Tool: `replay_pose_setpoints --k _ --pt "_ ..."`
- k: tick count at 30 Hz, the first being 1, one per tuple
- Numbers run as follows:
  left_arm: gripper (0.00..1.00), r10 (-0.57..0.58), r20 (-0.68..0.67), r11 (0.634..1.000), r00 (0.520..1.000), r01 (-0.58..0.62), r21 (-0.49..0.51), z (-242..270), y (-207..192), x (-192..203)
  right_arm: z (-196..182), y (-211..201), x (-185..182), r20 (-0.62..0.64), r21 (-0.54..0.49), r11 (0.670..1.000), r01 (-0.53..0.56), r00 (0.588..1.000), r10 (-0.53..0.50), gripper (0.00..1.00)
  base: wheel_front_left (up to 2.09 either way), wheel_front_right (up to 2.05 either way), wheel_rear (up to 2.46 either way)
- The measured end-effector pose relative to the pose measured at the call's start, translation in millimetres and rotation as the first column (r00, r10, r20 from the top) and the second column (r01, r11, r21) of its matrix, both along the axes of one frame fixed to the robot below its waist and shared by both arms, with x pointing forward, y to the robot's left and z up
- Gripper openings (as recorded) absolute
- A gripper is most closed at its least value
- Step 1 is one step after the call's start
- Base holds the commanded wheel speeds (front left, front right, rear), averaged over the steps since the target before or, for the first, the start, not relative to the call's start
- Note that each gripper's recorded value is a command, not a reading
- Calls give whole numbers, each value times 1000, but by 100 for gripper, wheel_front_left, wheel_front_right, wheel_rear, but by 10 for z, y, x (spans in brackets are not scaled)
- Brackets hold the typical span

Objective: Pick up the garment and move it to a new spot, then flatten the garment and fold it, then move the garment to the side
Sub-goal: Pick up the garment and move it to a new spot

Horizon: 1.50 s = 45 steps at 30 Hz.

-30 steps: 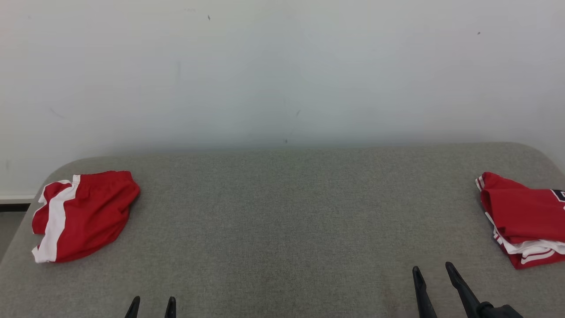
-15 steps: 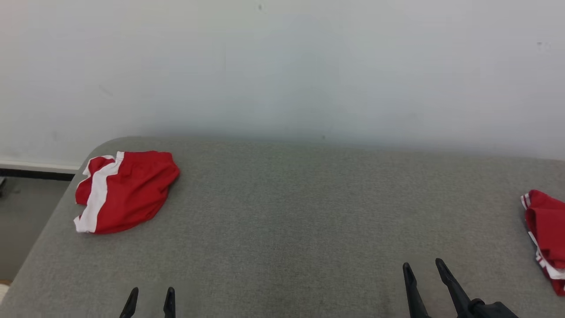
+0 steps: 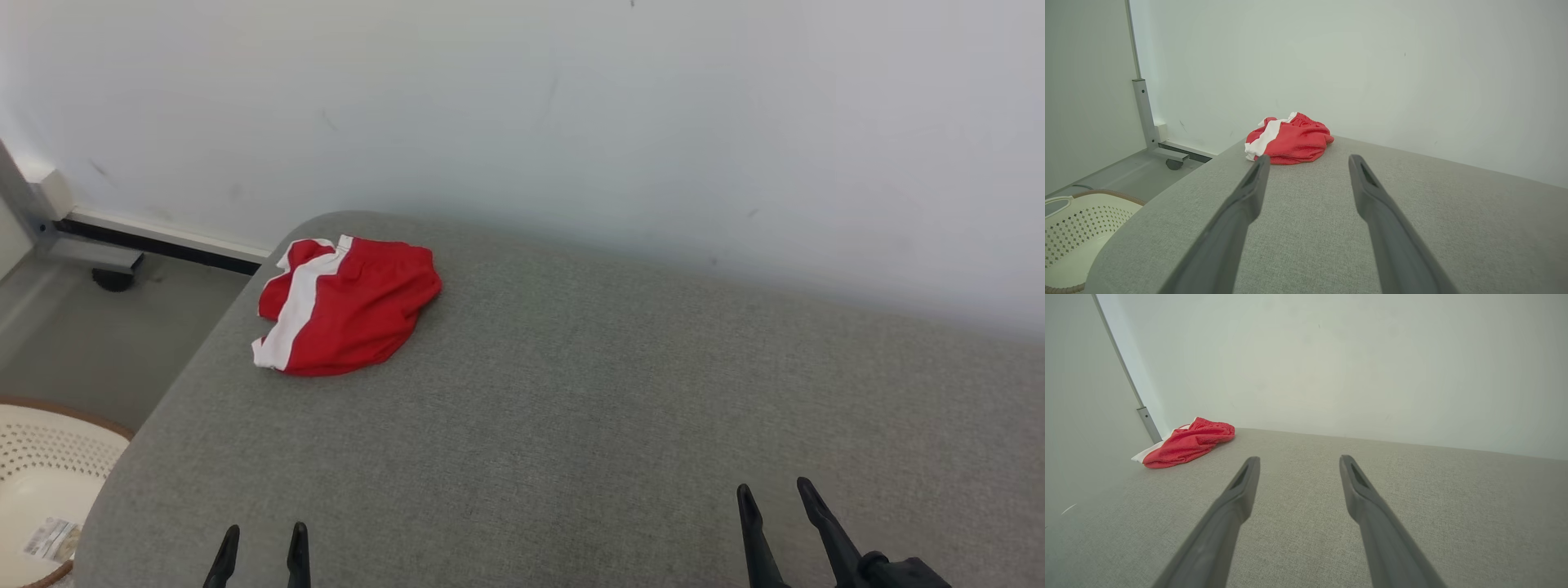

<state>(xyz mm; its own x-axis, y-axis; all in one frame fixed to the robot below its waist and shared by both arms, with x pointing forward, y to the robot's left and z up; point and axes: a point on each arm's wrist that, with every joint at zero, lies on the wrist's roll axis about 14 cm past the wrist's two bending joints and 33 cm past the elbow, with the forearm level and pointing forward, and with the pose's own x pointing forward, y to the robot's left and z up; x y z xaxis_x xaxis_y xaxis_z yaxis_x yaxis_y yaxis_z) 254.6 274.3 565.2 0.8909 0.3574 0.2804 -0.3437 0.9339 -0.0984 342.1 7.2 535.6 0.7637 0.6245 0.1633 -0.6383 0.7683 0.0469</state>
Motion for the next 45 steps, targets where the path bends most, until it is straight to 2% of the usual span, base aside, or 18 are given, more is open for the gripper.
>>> replay_pose_setpoints --k 12,21,29,44,45 --pt "100 100 -2 995 995 -100 -18 -20 229 -252 15 319 41 -3 11 996 -94 996 94 100 0 0 0" --pt "100 103 19 992 994 -102 -68 34 269 -95 -131 315 119 -37 -6 994 -106 994 105 100 0 0 0" --pt "100 60 66 997 996 -56 -62 276 389 498 -284 311 456 -33 -48 991 -122 992 121 100 0 0 0" --pt "100 -53 -74 998 996 50 -35 120 729 2102 -858 85 1013 -95 -106 990 -87 992 77 100 0 0 0" --pt "100 -53 -74 998 996 50 -35 120 729 2102 -858 85 1013 -95 -106 990 -87 992 77 100 0 0 0"
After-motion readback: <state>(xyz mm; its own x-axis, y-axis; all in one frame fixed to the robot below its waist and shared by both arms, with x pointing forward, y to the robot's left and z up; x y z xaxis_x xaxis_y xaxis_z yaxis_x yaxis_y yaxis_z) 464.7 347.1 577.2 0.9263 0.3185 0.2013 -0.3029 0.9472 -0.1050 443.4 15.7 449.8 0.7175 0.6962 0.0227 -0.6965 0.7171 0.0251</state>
